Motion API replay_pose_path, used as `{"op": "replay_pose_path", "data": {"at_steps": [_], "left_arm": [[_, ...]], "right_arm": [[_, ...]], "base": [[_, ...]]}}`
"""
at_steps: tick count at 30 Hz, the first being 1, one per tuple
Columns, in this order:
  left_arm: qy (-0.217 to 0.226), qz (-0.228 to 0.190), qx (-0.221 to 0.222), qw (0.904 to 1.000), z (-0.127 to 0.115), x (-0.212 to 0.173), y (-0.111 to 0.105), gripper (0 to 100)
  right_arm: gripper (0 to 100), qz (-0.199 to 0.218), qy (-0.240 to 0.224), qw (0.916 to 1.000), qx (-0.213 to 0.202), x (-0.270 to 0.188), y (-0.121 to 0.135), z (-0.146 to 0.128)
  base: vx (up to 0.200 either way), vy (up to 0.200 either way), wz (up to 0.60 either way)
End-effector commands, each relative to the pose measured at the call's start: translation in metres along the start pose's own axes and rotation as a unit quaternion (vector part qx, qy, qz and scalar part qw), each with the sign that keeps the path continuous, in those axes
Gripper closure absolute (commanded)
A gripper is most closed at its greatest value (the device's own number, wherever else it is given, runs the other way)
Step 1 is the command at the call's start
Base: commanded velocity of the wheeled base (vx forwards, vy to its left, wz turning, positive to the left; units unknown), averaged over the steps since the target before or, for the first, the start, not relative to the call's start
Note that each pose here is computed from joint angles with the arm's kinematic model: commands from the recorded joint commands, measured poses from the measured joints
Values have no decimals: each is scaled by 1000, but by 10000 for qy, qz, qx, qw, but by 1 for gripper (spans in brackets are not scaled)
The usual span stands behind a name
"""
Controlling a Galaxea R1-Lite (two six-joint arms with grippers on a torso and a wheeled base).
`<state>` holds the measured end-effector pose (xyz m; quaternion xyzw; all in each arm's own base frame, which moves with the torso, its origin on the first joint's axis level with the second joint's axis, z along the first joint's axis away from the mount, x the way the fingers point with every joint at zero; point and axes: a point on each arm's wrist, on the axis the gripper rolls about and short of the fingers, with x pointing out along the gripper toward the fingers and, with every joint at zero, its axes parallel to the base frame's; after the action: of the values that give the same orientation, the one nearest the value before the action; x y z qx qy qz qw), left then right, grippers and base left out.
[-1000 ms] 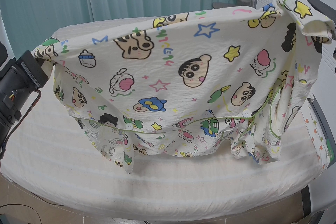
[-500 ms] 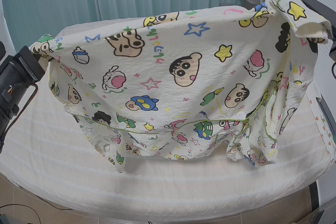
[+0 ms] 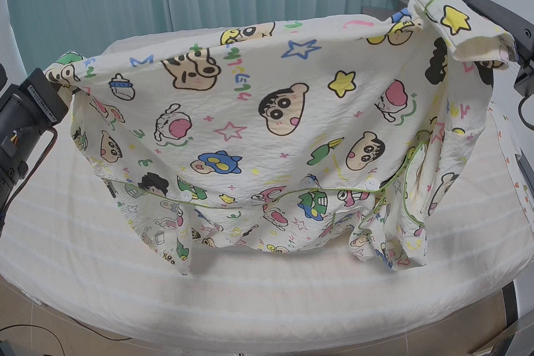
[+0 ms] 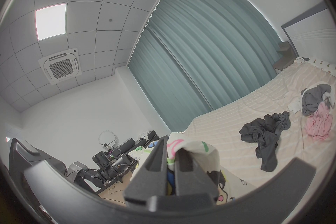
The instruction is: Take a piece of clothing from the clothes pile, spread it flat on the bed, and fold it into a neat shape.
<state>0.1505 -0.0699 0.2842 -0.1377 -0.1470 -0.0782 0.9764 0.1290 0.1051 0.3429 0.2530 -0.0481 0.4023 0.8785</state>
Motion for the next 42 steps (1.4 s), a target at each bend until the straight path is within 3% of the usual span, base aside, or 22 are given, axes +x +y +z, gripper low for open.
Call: {"op": "replay_pose_path", "data": {"at_steps": [1,26,35,42], "left_arm": [[-6,14,-1,10000,0,0,0,100],[-13,13,-4,10000,0,-2,1,100],[47,7,7,10000,-3,-6,3,100],[212,-57,26,9998,-12,-13,3,100]], "right_arm": [[100,-5,14,10000,1,2,-1,-1],[100,-23,82,10000,3,1,-2,-4],[100,-6,65,10000,-7,-7,-1,-4],[100,107,164,9998,-6,-17,-1,-8]], "base": [[0,200,0],[0,200,0],[0,0,0],[-200,0,0]]}}
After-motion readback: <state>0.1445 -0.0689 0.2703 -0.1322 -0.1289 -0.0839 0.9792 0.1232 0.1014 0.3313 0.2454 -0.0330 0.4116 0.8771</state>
